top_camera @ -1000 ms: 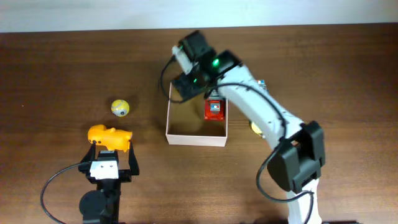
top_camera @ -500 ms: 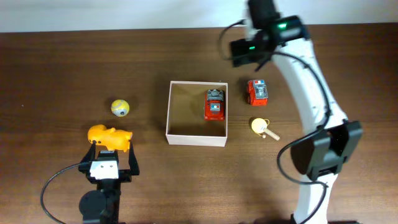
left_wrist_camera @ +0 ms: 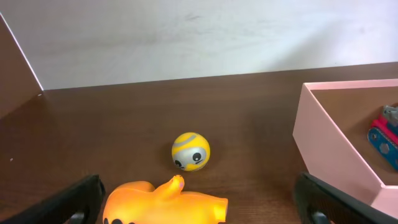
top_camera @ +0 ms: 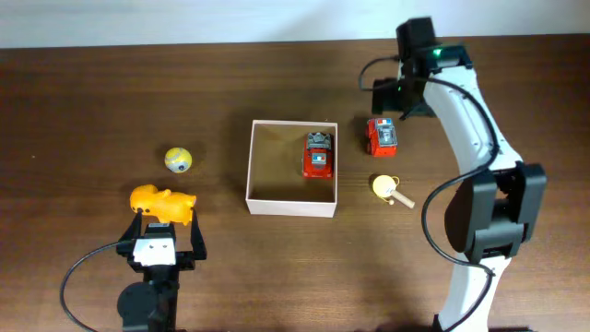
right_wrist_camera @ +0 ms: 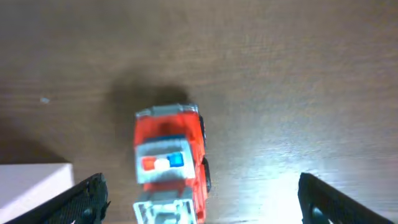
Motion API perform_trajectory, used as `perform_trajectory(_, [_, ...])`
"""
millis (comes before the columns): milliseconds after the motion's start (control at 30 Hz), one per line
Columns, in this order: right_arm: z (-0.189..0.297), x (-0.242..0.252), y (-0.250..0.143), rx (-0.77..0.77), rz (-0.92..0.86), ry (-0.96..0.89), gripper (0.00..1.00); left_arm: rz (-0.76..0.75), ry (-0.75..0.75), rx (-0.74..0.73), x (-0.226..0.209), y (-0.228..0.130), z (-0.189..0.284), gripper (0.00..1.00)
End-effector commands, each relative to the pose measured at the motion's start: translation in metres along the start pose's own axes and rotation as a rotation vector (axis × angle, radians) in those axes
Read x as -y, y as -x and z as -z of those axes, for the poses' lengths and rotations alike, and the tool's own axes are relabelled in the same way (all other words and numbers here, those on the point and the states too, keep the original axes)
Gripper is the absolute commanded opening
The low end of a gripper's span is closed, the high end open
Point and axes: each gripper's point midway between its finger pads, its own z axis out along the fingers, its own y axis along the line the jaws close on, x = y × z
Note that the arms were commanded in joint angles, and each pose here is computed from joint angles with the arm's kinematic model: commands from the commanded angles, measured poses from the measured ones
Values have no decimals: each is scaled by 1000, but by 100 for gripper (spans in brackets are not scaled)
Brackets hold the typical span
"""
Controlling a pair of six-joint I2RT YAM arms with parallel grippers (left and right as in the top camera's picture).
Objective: Pack container
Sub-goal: 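Lift the right gripper out of the box and move right, then lower the right gripper onto the second red toy truck and close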
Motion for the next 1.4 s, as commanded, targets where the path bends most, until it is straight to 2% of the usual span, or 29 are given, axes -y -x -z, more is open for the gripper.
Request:
perform_trajectory(0, [-13,0,-9,-20,-14,-14,92,-8,-6,3,1,0,0,99])
perform_trajectory(333, [-33,-2,-23,-45,-42,-12,91,-8,-6,3,1,0,0,99])
perform_trajectory(733, [-38,-26,-32,-51,-7,28,90,-8,-6,3,1,0,0,99])
perform_trajectory(867, [-41,-33,-39,-65,12,30,85,-8,-6,3,1,0,0,99])
perform_trajectory(1200, [-56,-29,-58,-112,37,18,80,-8,-6,3,1,0,0,99])
perform_trajectory(1367, [-56,-29,-57,-105,69,21,69,-8,-6,3,1,0,0,99])
